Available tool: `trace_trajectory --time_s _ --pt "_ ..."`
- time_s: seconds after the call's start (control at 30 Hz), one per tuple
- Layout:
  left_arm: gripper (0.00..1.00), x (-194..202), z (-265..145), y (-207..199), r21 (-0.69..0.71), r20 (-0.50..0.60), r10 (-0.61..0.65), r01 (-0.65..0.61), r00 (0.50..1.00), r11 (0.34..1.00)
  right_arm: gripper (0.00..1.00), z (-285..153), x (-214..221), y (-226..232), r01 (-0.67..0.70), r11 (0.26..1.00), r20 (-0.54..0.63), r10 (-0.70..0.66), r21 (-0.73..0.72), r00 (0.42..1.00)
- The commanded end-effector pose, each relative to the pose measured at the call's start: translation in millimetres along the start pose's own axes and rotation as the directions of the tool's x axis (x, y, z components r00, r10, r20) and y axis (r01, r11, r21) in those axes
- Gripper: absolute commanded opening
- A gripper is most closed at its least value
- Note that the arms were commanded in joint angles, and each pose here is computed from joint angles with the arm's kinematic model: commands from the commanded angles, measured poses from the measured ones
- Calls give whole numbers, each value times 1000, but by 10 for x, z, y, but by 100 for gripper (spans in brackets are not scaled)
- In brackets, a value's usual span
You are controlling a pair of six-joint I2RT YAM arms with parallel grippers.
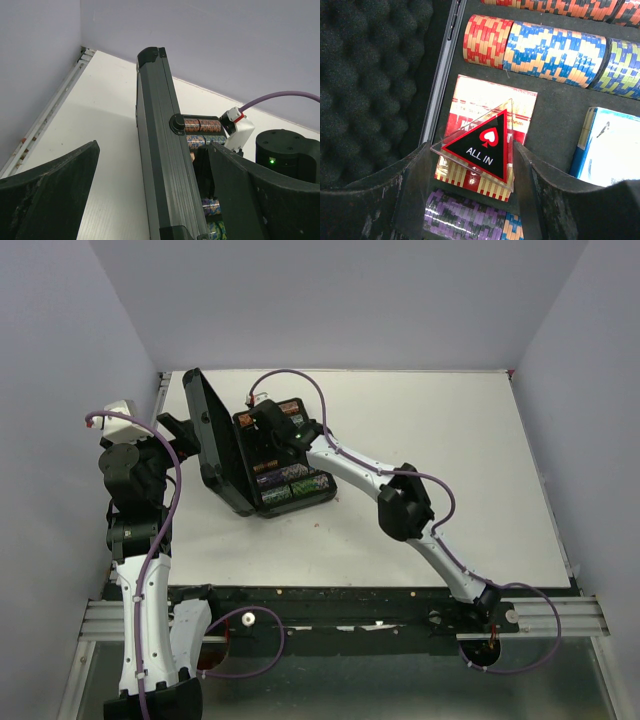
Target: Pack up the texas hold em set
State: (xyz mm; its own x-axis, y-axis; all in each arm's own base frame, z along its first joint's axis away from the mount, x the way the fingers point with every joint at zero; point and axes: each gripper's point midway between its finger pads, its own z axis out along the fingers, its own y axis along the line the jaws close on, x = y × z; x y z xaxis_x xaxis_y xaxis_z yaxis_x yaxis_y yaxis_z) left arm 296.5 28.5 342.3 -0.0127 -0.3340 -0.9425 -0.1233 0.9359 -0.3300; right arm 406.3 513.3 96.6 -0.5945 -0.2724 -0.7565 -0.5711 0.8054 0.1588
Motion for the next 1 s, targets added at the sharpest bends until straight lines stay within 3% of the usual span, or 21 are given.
trace_trajectory --time_s 0.0,0.37,0.63,0.97 --pt "99 -24 1 -15 11 13 15 -15 1000 1000 53 159 160 38 -5 1000 -28 4 -19 1000" --pt "99 -24 1 -15 13 13 18 -18 1000 1000 79 81 82 72 2 999 -17 -3 -35 1000" --pt "99 -2 3 -47 32 7 15 -15 1000 999 82 -94 -130 37 38 999 27 -38 -13 999" --pt "99 283 7 -261 165 -81 -56 69 995 984 91 -616 -456 -261 22 999 97 -27 47 995"
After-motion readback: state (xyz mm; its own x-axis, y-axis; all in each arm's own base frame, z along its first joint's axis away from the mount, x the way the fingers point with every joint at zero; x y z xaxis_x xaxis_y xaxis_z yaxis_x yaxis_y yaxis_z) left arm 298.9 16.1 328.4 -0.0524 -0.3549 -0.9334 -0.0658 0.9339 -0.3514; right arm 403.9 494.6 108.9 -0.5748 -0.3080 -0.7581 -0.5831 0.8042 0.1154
